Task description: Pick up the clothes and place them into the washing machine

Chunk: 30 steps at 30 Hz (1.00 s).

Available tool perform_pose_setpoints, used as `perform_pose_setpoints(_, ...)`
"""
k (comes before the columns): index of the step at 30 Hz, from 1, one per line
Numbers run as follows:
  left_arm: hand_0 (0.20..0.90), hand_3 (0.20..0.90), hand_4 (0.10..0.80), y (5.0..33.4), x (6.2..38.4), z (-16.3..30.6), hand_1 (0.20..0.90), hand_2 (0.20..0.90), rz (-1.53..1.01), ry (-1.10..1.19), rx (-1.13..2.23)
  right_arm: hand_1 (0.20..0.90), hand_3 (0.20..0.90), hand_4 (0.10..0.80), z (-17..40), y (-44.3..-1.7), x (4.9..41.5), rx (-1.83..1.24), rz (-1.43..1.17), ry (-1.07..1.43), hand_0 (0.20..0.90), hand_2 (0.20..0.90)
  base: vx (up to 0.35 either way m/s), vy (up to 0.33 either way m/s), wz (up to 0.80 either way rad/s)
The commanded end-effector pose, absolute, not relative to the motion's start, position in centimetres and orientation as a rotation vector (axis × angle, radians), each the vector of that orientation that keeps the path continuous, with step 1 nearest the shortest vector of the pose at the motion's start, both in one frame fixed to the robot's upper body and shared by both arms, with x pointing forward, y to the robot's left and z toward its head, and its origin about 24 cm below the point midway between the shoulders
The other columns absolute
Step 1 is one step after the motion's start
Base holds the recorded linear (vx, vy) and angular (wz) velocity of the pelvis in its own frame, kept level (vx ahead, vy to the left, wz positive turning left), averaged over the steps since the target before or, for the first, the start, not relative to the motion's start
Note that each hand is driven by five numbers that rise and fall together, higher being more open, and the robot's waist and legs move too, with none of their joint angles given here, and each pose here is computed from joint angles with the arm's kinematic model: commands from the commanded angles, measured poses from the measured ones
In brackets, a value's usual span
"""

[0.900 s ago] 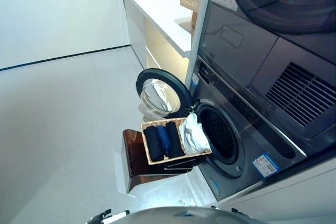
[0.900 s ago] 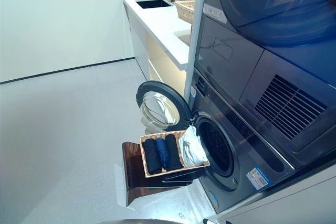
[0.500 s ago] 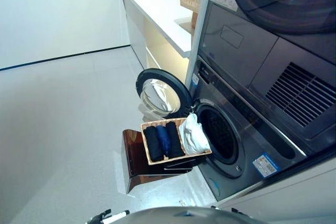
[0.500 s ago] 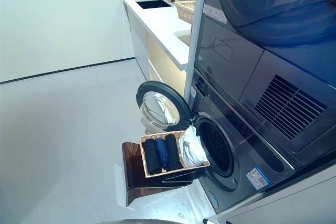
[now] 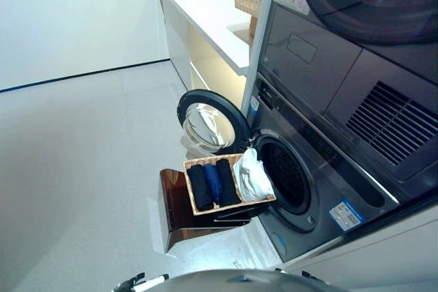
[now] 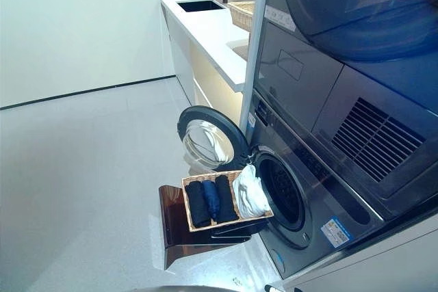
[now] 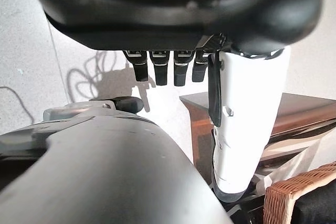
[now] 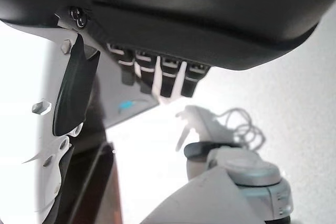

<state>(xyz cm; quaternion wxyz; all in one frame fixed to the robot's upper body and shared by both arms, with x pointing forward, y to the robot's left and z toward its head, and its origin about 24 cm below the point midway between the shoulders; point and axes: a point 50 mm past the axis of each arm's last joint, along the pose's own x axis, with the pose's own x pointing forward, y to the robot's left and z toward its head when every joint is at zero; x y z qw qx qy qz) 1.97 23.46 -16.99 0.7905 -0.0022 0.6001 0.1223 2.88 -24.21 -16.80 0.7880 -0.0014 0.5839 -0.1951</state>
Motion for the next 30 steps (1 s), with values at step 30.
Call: perform_pose_setpoints(30, 0.900, 0.900, 0.800, 24.3, 5.6, -16.5, 0.900, 0.900, 0.308, 1.185, -0.006, 0.900, 0.900, 0.800, -16.4, -25.7, 3.8, 0.082, -0.582, 1.207, 0.900, 0.900, 0.048, 0.070, -0.05)
